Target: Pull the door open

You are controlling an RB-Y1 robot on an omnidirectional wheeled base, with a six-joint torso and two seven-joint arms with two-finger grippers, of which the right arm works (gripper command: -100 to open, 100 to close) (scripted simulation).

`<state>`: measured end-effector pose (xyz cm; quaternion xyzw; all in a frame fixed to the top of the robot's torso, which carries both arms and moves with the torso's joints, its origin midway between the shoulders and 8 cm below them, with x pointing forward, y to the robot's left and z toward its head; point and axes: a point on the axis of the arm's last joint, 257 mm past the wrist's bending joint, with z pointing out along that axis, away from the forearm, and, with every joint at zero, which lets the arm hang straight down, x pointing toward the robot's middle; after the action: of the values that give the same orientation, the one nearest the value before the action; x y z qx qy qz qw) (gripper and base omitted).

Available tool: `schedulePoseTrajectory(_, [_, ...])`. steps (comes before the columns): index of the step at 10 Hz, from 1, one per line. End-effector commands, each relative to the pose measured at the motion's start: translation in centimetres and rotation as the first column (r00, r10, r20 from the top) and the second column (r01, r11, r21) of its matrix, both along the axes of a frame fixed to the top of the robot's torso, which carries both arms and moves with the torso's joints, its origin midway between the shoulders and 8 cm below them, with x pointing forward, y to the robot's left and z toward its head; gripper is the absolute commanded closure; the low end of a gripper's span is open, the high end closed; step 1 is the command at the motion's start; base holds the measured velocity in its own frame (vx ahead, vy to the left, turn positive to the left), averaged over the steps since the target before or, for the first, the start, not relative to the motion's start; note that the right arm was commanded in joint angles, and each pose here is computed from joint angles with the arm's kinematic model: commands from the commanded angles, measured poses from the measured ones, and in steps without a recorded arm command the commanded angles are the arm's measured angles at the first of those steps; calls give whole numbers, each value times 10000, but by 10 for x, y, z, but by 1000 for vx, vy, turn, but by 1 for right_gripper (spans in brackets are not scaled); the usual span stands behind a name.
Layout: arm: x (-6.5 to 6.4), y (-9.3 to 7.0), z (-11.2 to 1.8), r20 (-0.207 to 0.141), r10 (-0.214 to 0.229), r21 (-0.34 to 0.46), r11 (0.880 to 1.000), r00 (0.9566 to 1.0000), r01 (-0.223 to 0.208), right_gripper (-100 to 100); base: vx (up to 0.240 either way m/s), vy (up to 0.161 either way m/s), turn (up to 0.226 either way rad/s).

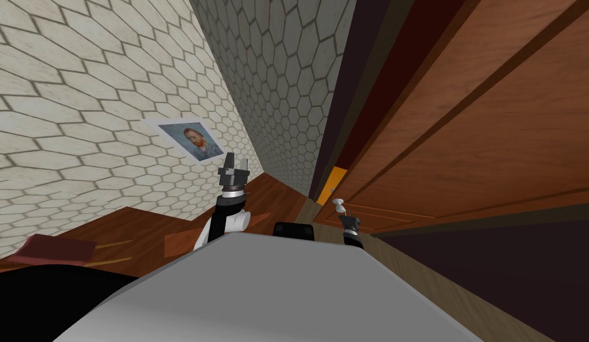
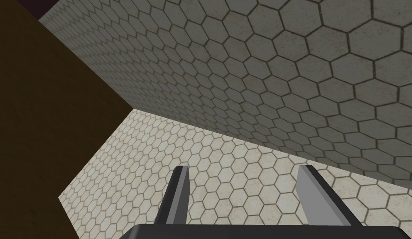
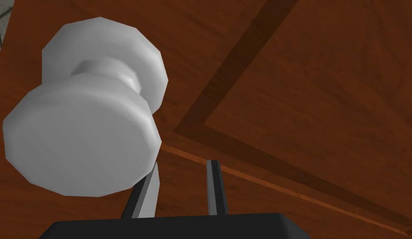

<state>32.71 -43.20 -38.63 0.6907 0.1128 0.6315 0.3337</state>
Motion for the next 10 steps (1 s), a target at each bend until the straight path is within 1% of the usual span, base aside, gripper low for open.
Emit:
schedulePoseTrajectory(1, [9, 21, 7, 265, 285, 224, 9993, 9992, -291, -100, -16, -9, -9])
schedulePoseTrajectory(2, [8, 23, 6, 410, 270, 724, 9969, 9988, -299, -100, -45, -19, 59])
schedulePoseTrajectory(3, [8, 23, 6, 410, 270, 724, 9969, 9988, -299, -100, -46, -15, 67])
schedulePoseTrajectory(4, [6, 25, 5, 550, 246, 1217, 9921, 9982, -311, -100, -47, -19, 68])
schedulePoseTrajectory(5, [6, 25, 5, 554, 245, 1230, 9919, 9982, -312, -100, -43, -8, 39])
schedulePoseTrajectory(6, [4, 28, 4, 697, 211, 1733, 9843, 9973, -330, -100, -51, -15, 88])
schedulePoseTrajectory(7, [4, 28, 4, 697, 211, 1733, 9843, 9973, -330, -100, -43, -14, 52])
schedulePoseTrajectory(8, [2, 30, 3, 813, 172, 2160, 9758, 9965, -345, -100, -44, -21, 53])
schedulePoseTrajectory(10, [2, 30, 3, 836, 168, 2230, 9742, 9964, -352, -100, -39, -10, 34])
